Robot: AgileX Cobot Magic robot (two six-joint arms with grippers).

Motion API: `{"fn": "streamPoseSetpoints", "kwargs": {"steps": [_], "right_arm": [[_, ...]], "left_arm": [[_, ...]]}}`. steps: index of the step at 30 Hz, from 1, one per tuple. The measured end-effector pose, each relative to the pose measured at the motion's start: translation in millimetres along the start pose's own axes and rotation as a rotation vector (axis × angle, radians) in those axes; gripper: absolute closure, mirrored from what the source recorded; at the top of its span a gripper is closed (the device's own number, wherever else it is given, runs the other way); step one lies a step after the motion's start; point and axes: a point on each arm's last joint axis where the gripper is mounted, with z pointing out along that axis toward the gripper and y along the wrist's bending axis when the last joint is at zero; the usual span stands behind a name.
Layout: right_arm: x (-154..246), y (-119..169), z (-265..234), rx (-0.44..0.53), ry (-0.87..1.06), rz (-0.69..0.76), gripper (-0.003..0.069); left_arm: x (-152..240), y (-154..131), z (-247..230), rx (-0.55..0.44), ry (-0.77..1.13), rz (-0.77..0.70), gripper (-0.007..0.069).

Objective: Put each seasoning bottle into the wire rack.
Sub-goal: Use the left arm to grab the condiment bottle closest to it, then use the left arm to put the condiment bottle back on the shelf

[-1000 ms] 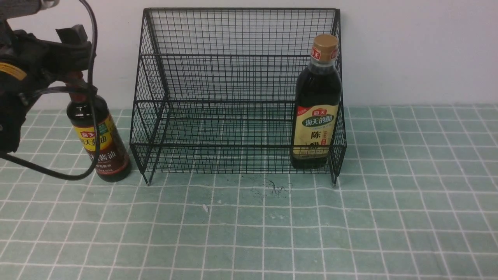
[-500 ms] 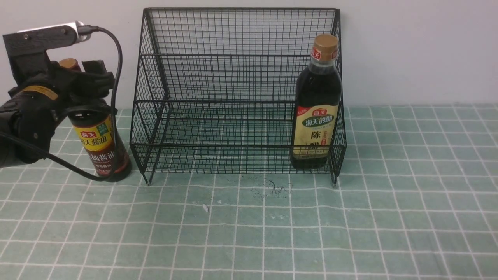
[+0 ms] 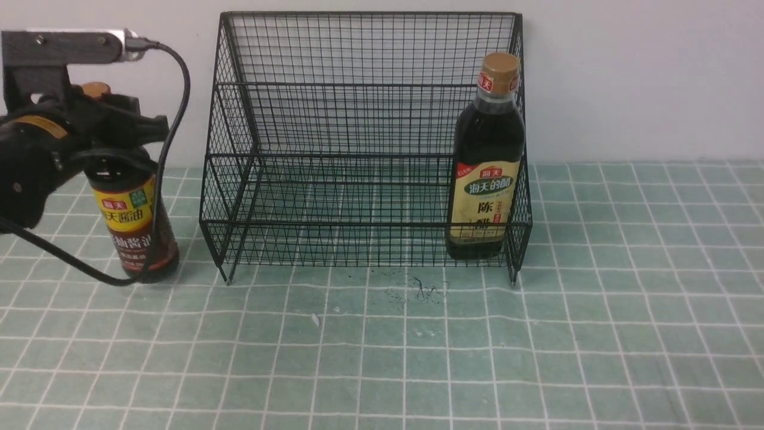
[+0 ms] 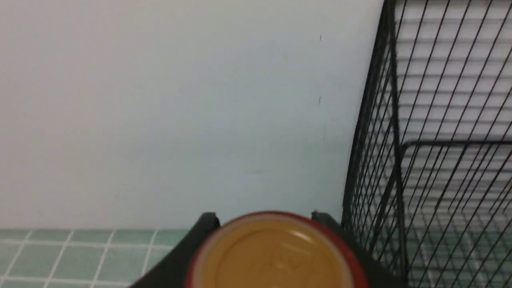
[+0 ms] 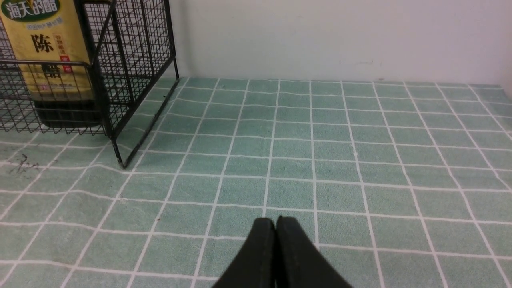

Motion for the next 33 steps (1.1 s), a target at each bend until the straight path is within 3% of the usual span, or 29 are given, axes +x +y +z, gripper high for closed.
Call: {"fn": "streamPoseSetpoints", "kwargs": {"steps": [6, 10, 15, 22, 33], "right_arm": [[0, 0, 0, 0.000, 0.000, 0.000, 0.0673], [0, 0, 0, 0.000, 0.000, 0.000, 0.0673], [0, 0, 0, 0.000, 0.000, 0.000, 0.0673], [0, 0, 0, 0.000, 0.000, 0.000, 0.0673], [0, 0, 0, 0.000, 0.000, 0.000, 0.0673]], "left_arm": [[-80, -8, -27, 0.027, -0.255, -0.005, 0.0367], [-112, -22, -33, 0.068, -0.349, 0.004, 0.0367], [-141, -61, -26, 0.176, -0.425, 0.000, 0.0367], [-133, -94, 13, 0.240, -0.383, 0.005, 0.0368], [-84, -106, 67, 0.239, -0.240, 0.022, 0.0368]]}}
